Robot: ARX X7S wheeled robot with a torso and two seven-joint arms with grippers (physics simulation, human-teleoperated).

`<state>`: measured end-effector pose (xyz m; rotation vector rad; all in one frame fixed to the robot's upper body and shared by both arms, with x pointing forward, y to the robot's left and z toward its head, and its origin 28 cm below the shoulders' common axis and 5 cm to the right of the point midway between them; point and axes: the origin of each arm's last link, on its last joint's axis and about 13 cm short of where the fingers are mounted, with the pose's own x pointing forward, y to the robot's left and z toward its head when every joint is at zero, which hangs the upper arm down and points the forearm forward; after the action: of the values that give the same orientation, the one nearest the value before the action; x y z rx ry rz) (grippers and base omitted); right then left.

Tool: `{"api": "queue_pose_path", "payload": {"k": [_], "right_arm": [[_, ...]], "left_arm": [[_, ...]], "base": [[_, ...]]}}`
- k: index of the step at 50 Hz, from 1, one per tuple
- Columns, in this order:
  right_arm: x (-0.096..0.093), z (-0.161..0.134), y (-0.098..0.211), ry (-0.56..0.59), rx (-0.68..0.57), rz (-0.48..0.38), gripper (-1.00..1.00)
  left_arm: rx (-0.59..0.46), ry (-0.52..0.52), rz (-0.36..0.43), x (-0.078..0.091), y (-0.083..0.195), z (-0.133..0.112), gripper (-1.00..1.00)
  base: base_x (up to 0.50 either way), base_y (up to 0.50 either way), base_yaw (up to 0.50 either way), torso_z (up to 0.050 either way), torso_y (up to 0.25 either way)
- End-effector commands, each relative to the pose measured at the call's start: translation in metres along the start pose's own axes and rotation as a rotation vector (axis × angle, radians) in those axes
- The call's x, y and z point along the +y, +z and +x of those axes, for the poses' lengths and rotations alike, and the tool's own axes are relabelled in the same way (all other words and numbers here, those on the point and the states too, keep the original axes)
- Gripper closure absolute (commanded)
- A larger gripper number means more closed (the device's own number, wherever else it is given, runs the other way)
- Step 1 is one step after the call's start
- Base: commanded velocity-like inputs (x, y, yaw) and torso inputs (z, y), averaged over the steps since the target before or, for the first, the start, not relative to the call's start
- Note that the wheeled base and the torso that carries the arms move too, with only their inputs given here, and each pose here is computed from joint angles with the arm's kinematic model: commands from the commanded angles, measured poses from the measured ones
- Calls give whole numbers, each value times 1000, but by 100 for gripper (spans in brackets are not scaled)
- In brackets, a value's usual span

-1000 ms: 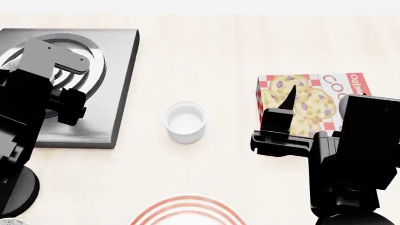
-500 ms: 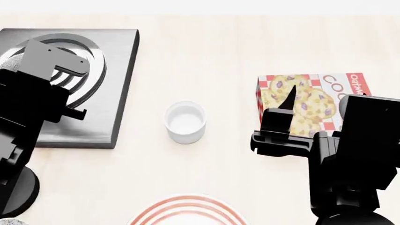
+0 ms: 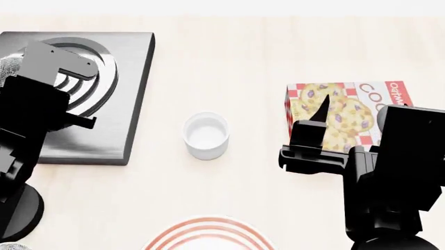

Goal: Pick the akita bowl on the stove and place it on the plate.

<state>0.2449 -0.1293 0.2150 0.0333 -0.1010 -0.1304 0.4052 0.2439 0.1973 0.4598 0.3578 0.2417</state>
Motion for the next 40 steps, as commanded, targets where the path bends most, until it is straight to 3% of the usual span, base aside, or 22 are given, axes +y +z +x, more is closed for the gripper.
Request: {"api": "queue_pose_path", "payload": {"k": [1,6,14,15,16,21,24,29,40], "right_arm": [[-2,2,-2,-8,-9,20,-100],[-1,1,-1,-8,-10,19,-100],[-2,1,-2,-8,-10,17,-100],[-2,1,-1,-8,-10,17,-100],[-2,1,-1,-8,-10,17,-100],[-1,2,-2,-7,-10,17,-100],[-1,2,-2,-6,-10,16,-100],[-1,1,-1,-6,-10,15,-100],[-1,2,-1,-6,-10,13,-100]], "left_arm": [[-165,35,-70,16,43,-7,100],[-344,33,-61,34,77,-24,100],[-634,-59,109,51,102,-68,100],[-632,-106,66,52,104,-75,100],[-632,-106,66,52,104,-75,100],[-793,-241,252,44,89,-101,100],[-847,-304,296,43,82,-114,100],[-969,-466,477,42,59,-141,100],[-1089,-620,624,51,37,-177,100]], "base": [[0,0,0,0,0],[0,0,0,0,0],[0,0,0,0,0],[0,0,0,0,0],[0,0,0,0,0],[0,0,0,0,0],[0,0,0,0,0],[0,0,0,0,0],[0,0,0,0,0]]}}
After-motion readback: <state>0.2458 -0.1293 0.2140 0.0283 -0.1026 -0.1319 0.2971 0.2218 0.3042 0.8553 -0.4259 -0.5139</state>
